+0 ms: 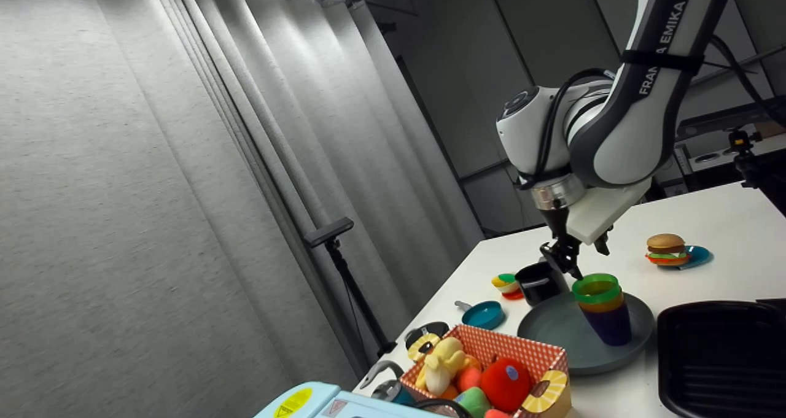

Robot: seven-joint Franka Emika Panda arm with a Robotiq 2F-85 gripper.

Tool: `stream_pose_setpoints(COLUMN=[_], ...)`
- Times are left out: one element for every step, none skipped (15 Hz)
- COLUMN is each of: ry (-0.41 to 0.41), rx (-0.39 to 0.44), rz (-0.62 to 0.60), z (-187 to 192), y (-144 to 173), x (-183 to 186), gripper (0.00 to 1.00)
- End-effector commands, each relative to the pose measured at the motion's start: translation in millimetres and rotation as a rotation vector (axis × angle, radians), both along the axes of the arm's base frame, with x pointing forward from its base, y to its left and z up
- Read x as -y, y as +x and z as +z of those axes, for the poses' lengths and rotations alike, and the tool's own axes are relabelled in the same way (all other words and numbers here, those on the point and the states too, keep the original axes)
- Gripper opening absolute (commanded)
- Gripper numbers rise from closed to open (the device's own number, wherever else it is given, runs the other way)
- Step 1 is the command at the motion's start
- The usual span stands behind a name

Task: Put the green cup inside the orange cup

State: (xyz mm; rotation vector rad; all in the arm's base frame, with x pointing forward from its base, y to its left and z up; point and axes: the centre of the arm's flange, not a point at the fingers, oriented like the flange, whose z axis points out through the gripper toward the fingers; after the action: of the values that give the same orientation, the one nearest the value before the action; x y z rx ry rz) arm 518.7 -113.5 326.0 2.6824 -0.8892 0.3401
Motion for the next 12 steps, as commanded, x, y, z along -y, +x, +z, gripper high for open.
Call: stream_pose_setpoints(ry=[0.02,0.02,0.021,0.015,0.013,0.013,0.015,0.016,0.017,0.021,0.025,0.029], rx=[0.012,0.013,0.016,0.018,0.021,0.025,0.031,0.038,0.045,0.052,0.057,0.062], rz=[0.046,0.071,0.096,0.125,0.151,0.179,0.207,0.235,0.259,0.277,0.294,0.309], z=[8,10,12,14,17,20,23,27,32,36,41,45], y=[0,0,-1,-3,-4,-6,-8,-10,-13,-16,-21,-25], x=[0,-1,-2,-4,-6,-7,-9,-12,-14,-16,-18,-20], gripper=[1.0,1.0,1.0,1.0,1.0,1.0,1.0,1.0,1.0,1.0,1.0,1.0])
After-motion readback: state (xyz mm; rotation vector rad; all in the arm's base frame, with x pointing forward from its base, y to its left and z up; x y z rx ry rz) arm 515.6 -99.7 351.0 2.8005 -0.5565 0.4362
